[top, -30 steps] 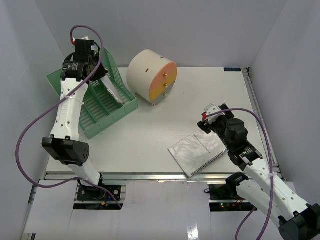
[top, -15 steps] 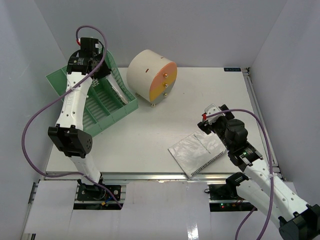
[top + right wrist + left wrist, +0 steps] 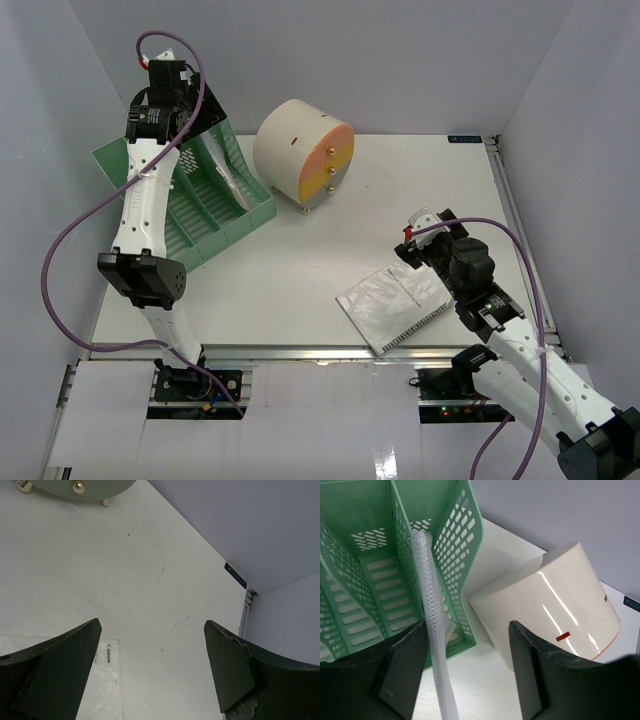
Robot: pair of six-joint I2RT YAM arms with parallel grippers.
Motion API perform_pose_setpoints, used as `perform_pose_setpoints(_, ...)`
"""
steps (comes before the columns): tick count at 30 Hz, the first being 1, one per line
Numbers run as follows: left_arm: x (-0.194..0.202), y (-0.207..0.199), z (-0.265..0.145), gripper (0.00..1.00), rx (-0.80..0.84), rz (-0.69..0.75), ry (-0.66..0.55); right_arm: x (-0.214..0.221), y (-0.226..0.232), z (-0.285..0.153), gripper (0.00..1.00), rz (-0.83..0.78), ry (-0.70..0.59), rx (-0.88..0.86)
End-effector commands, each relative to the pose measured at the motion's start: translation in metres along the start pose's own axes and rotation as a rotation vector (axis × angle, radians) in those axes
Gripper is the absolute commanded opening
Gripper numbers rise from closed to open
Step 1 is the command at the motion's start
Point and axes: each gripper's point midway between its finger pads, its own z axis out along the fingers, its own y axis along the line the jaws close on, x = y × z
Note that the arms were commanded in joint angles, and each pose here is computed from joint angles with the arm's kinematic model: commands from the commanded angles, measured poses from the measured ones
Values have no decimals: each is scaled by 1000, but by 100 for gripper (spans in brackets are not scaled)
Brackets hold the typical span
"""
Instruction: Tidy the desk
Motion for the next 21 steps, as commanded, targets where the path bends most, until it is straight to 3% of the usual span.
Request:
perform_pose_setpoints(1, -26, -12, -26, 71, 64, -12, -89, -6, -7, 3, 90, 14, -30, 34)
perform_pose_setpoints(6, 4, 1, -22, 45, 57, 2, -38, -4, -9, 3, 90, 18, -23, 39)
perform_pose_setpoints(9, 13, 5, -20, 21, 52, 5, -28, -4, -9, 4, 90, 18, -22, 39)
perform_pose_setpoints(12, 15, 7, -17, 4, 47, 9, -27, -3, -9, 4, 90, 20, -19, 40)
perform_pose_setpoints(21, -8, 8, 13, 0, 14, -16, -39, 0, -11, 4, 90, 17, -11, 46)
